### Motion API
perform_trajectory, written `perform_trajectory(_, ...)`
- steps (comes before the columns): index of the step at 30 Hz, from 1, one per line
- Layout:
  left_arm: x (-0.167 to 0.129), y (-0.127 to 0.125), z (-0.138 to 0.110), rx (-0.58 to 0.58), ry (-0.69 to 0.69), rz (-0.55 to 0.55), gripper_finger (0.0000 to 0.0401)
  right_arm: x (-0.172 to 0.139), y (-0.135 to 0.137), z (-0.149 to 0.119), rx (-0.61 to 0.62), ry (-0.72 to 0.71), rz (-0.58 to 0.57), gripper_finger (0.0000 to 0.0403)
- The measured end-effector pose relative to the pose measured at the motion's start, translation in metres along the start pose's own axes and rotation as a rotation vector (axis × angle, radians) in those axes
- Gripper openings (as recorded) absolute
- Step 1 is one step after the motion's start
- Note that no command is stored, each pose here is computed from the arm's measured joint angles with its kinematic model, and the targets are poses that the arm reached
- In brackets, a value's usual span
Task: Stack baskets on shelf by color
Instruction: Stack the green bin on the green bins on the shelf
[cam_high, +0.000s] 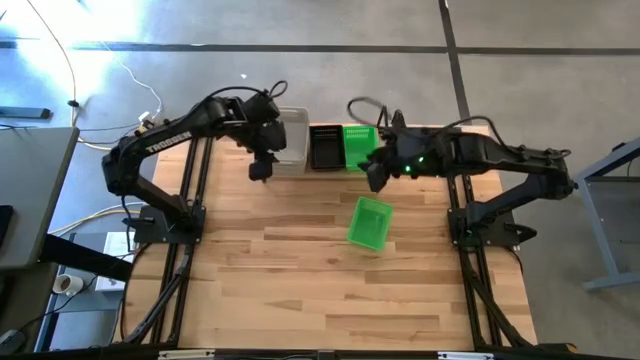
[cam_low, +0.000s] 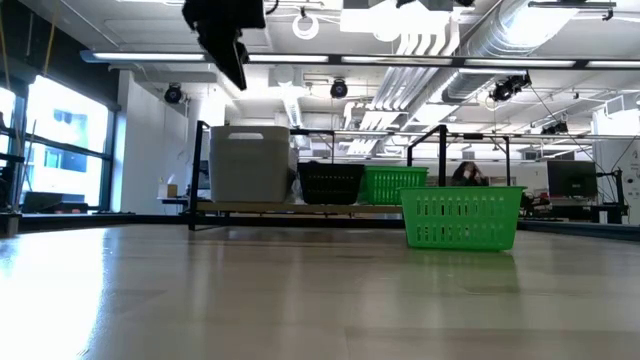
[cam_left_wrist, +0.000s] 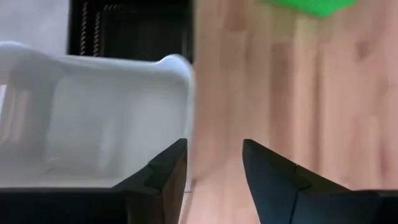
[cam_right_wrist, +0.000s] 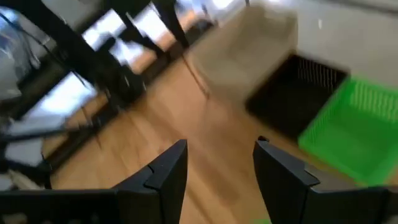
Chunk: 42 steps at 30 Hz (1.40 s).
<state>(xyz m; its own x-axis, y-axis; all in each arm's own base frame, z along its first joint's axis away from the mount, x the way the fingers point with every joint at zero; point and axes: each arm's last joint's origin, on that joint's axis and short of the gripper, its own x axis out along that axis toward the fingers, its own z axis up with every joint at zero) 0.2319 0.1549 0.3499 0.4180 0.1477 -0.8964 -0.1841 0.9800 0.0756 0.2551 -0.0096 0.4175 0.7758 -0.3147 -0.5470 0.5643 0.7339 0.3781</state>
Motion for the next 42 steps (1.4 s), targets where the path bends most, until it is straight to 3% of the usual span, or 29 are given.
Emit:
perform_trajectory(10,-0.038,-0.019,-0.007,-0.063,-0.197,-0.208,0.0138,0.023,0.021,-0.041,-0.167,0.293,0.012,0.0167)
perform_trajectory(20,-0.049,-0.048,-0.026,-0.052,-0.237,-0.245,0.0136,0.056,0.041,-0.089,-0.297,0.594,-0.026,0.0167)
perform_trajectory(32,-0.051,-0.069,-0.056,-0.084,-0.304,-0.268,0.0136,0.1,0.065,-0.15,-0.556,0.748,-0.088,0.0167)
perform_trajectory(42,-0.055,-0.076,-0.063,-0.061,-0.318,-0.277,0.0136,0.132,0.068,-0.189,-0.582,0.802,-0.224,0.0167)
